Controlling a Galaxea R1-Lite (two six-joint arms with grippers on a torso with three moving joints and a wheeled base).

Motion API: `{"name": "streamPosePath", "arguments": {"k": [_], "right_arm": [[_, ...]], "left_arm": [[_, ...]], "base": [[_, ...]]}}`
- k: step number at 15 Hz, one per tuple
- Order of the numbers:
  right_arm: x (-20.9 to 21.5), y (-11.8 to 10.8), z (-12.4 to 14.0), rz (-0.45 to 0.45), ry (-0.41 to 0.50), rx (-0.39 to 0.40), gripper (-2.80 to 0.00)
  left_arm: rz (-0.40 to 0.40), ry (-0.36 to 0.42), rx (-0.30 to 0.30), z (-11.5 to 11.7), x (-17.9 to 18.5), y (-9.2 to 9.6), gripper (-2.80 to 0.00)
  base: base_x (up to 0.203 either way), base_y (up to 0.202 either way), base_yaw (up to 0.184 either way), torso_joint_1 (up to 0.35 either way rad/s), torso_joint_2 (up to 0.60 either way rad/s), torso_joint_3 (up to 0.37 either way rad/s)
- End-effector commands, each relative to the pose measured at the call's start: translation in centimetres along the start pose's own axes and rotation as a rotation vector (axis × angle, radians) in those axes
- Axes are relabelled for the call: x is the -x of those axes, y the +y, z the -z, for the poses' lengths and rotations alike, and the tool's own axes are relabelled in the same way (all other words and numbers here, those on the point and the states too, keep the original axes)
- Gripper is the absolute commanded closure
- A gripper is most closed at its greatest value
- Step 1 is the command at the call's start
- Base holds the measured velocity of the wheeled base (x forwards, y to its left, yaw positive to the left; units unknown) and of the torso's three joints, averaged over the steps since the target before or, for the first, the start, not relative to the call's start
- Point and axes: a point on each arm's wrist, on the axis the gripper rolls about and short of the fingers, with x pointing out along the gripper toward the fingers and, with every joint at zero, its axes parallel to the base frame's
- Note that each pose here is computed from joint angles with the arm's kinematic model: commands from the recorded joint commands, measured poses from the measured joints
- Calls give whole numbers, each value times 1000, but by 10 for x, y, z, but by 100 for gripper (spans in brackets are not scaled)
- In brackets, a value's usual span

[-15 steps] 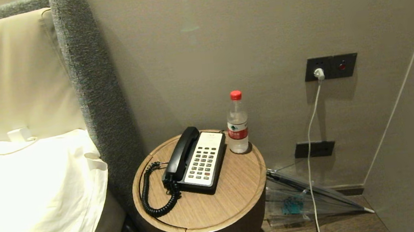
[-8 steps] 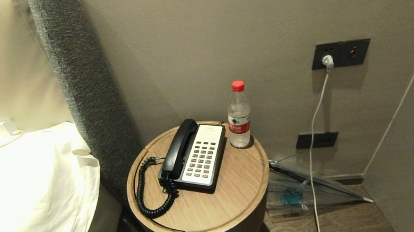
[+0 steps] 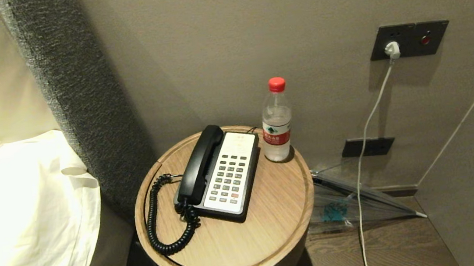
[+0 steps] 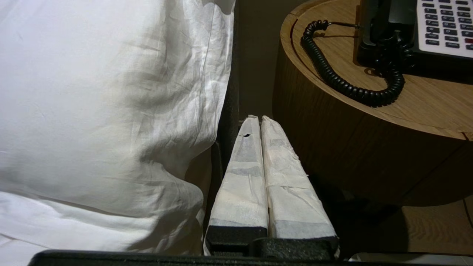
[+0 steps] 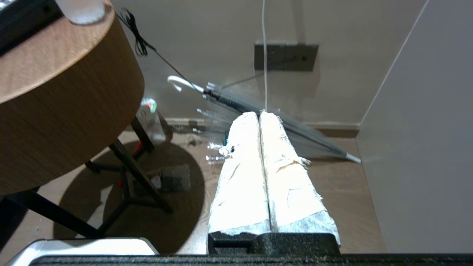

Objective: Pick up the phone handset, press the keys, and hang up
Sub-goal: Pick up the desk phone handset

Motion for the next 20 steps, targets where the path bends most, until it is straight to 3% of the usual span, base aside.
{"name": "streamPosePath", "arguments": {"k": [1, 16, 20], "right_arm": [[0, 0, 0, 0, 0, 1, 0], [0, 0, 0, 0, 0, 1, 0], [0, 0, 0, 0, 0, 1, 0]], "left_arm": [[0, -1, 0, 0, 0, 0, 0], [0, -1, -1, 0, 0, 0, 0], [0, -1, 2, 0, 0, 0, 0]], "base": [[0, 0, 0, 5, -5, -195], [0, 0, 0, 2, 4, -195], [0, 0, 0, 2, 5, -50]]}}
